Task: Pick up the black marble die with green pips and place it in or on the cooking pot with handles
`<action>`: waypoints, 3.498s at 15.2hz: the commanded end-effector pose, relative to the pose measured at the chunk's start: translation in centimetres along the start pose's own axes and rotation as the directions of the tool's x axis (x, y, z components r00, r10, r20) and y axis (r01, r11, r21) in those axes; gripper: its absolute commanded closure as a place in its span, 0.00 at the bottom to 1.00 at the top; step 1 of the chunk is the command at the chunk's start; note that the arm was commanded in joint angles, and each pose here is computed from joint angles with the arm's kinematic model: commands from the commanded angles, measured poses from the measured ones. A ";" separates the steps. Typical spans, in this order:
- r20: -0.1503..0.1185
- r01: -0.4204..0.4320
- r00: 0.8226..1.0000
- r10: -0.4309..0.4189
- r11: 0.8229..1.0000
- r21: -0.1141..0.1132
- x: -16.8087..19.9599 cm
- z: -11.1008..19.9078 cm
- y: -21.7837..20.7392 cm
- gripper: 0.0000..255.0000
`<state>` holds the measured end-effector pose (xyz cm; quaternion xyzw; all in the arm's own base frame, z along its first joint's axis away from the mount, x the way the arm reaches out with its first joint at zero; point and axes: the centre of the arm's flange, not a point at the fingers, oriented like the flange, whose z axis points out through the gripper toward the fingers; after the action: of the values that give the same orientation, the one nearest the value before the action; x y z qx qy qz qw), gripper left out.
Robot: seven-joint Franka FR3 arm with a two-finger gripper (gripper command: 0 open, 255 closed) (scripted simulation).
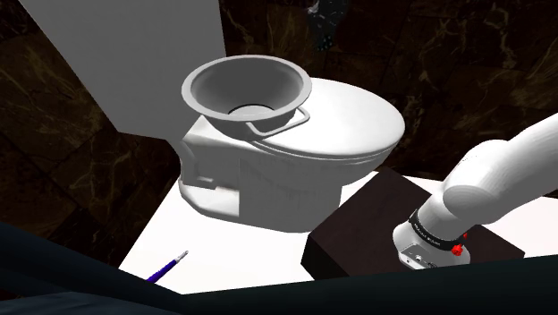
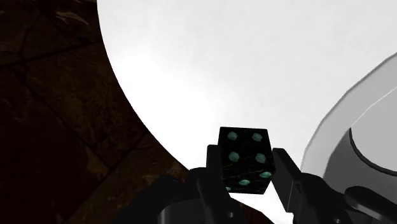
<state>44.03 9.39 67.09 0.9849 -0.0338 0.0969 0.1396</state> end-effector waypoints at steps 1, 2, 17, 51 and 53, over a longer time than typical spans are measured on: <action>0.000 0.000 1.000 0.000 1.000 0.000 0.2 -0.9 0.3 1.00; 0.000 0.000 1.000 0.000 1.000 0.000 0.7 -1.2 -0.9 1.00; 0.000 0.000 1.000 0.000 1.000 0.000 7.5 -5.4 -19.0 1.00; 0.000 0.000 1.000 0.000 1.000 0.000 6.9 -3.9 -23.7 0.00; 0.000 0.000 1.000 0.000 1.000 0.000 6.9 -3.9 -23.7 0.00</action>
<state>52.39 32.88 65.55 0.9849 -0.0335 0.0973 0.1394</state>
